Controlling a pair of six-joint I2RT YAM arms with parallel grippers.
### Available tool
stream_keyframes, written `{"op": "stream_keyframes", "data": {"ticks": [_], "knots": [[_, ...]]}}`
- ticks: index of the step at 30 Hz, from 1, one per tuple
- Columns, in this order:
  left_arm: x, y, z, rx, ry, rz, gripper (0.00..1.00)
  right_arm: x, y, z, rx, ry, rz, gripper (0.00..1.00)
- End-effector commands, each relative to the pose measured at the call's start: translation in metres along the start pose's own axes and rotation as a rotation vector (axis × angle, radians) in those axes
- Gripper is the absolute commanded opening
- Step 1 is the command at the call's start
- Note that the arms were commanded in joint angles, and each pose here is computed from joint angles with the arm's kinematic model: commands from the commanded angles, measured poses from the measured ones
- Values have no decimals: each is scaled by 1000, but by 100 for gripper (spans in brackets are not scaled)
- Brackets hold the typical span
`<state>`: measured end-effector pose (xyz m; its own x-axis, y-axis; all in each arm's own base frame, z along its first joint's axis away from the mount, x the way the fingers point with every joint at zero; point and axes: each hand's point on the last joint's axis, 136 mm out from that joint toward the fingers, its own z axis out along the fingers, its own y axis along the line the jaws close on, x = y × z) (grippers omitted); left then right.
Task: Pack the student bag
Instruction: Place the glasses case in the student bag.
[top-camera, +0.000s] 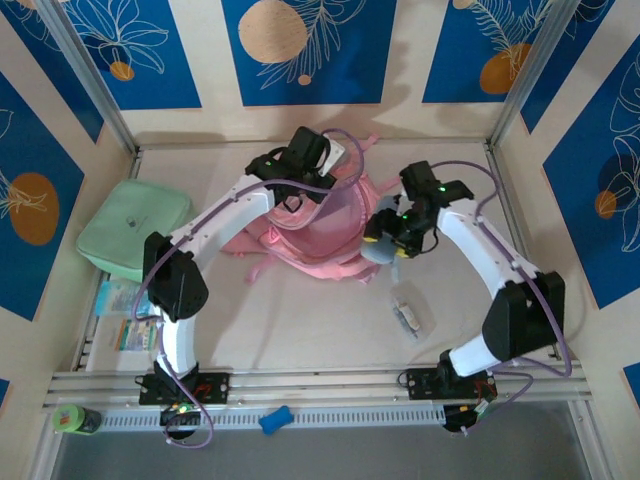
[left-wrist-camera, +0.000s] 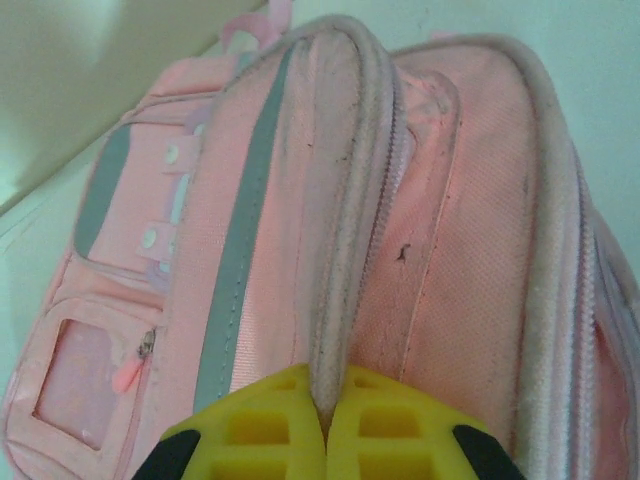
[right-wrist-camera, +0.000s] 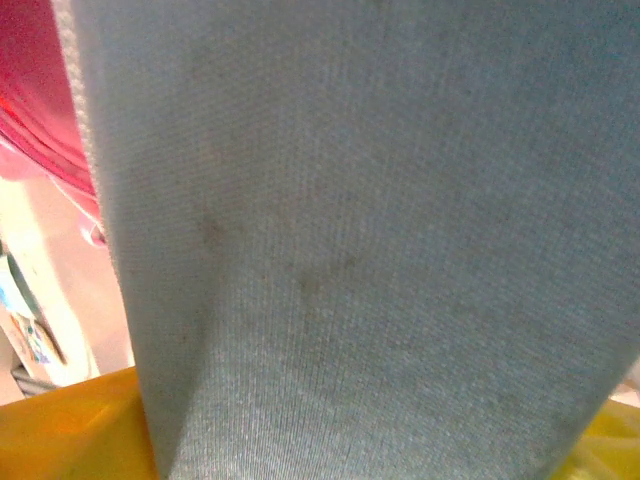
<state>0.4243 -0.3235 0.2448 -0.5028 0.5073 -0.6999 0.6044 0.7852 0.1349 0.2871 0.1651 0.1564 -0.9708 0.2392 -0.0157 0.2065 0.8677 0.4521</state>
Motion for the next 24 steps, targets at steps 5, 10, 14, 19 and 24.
{"op": "stream_keyframes", "data": {"ticks": [5, 10, 14, 19, 24], "knots": [[-51, -7, -47, 80, -167, -207, 0, -43, 71, 40, -151, 12, -51, 73], [-51, -6, -43, 90, -163, -261, 0, -65, 96, 63, -180, 11, -142, 77], [-51, -3, -46, 106, -164, -289, 0, -69, 86, 71, -162, 18, -187, 85], [-50, -3, -50, 115, -173, -297, 0, -61, 69, 61, -269, 25, -110, 86], [-53, -7, -56, 146, -186, -308, 0, -39, 52, 79, -252, 94, -77, 71]]}}
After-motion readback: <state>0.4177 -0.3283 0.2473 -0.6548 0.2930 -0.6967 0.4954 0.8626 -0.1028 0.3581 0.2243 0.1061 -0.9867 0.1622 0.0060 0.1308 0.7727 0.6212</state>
